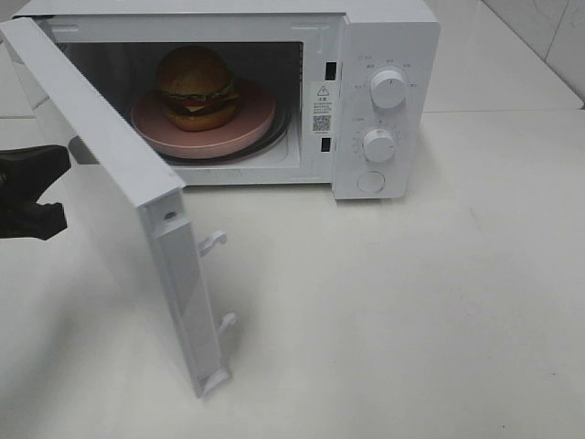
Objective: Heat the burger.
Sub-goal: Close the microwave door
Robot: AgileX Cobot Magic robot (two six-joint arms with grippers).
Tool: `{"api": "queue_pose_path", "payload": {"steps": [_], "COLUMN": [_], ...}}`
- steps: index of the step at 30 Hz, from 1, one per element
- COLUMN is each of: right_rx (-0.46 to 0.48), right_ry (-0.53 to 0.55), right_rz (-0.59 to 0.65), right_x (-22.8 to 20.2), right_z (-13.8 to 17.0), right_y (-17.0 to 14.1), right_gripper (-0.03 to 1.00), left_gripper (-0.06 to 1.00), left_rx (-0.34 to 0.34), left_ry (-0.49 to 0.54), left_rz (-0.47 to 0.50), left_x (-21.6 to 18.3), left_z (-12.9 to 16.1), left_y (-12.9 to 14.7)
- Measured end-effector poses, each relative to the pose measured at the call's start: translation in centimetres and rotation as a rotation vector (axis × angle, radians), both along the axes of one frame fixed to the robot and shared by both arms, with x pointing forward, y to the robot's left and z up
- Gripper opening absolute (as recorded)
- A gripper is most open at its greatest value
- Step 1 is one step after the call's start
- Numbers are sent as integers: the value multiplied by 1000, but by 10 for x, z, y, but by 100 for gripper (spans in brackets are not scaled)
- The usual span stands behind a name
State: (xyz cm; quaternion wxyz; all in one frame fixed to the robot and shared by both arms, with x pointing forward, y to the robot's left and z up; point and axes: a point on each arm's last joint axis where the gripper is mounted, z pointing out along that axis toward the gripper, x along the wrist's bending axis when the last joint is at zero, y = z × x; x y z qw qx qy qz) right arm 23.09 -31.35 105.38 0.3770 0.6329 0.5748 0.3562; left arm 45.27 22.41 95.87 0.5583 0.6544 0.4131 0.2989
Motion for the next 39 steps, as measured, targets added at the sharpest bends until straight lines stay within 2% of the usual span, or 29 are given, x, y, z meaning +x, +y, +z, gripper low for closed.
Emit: {"api": "queue_pose_path", "payload": {"steps": [5,12,27,39], "right_rx": [0,0,0,0], "right_ry": [0,0,0,0], "right_rz": [0,0,0,0], "right_x": [0,0,0,0], "right_z": [0,0,0,0], "right_y": [0,0,0,0], "right_gripper": [76,76,76,76], "left_gripper": [0,0,0,0], "left_rx": [-7,-29,-65,-114], "left_ry": [6,6,15,-2], "left_rz": [-37,-27,-81,-93], "left_x": [12,24,58,82], "left_z": [3,5,-4,-5], "left_y": [-17,-34,-99,-136]}}
